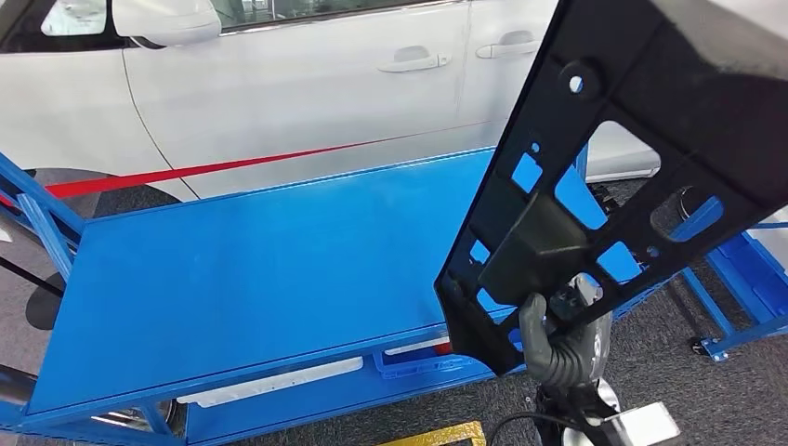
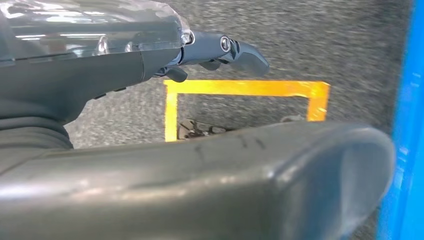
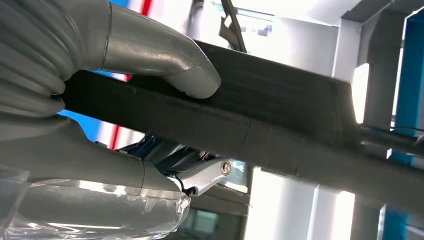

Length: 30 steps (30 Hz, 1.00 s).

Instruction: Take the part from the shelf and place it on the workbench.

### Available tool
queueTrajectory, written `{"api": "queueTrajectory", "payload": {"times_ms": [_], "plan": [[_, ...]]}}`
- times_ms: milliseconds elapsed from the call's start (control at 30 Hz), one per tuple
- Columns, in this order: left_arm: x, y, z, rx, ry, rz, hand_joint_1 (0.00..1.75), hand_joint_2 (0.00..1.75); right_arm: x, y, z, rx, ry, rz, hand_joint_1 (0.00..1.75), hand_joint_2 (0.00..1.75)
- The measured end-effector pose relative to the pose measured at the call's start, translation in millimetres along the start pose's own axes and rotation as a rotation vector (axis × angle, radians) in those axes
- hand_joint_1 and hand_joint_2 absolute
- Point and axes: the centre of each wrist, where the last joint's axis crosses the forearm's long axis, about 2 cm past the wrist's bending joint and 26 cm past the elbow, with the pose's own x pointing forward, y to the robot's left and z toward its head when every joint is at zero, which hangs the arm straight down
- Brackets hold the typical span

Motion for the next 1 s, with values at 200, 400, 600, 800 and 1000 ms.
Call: {"api": "queueTrajectory", "payload": {"times_ms": [200, 400, 600, 800, 1000], "plan": [[4, 7, -3, 0.090, 0.053, 0.033, 0.00, 0.00, 13, 1, 37, 0.046, 0.112, -0.047, 1.75, 1.75], [3, 12, -4, 0.185, 0.085, 0.086, 0.00, 0.00, 1, 1, 60, 0.065, 0.232, -0.207, 1.75, 1.75], [0, 24, -5, 0.263, 0.076, 0.147, 0.00, 0.00, -11, 9, 71, 0.087, 0.289, -0.256, 1.75, 1.75], [-3, 45, -7, 0.377, 0.097, 0.218, 0.00, 0.00, -15, 34, 73, 0.088, 0.308, -0.299, 1.75, 1.75], [-5, 53, -7, 0.524, 0.168, 0.255, 0.00, 0.00, -19, 59, 76, 0.134, 0.330, -0.392, 1.75, 1.75]]}}
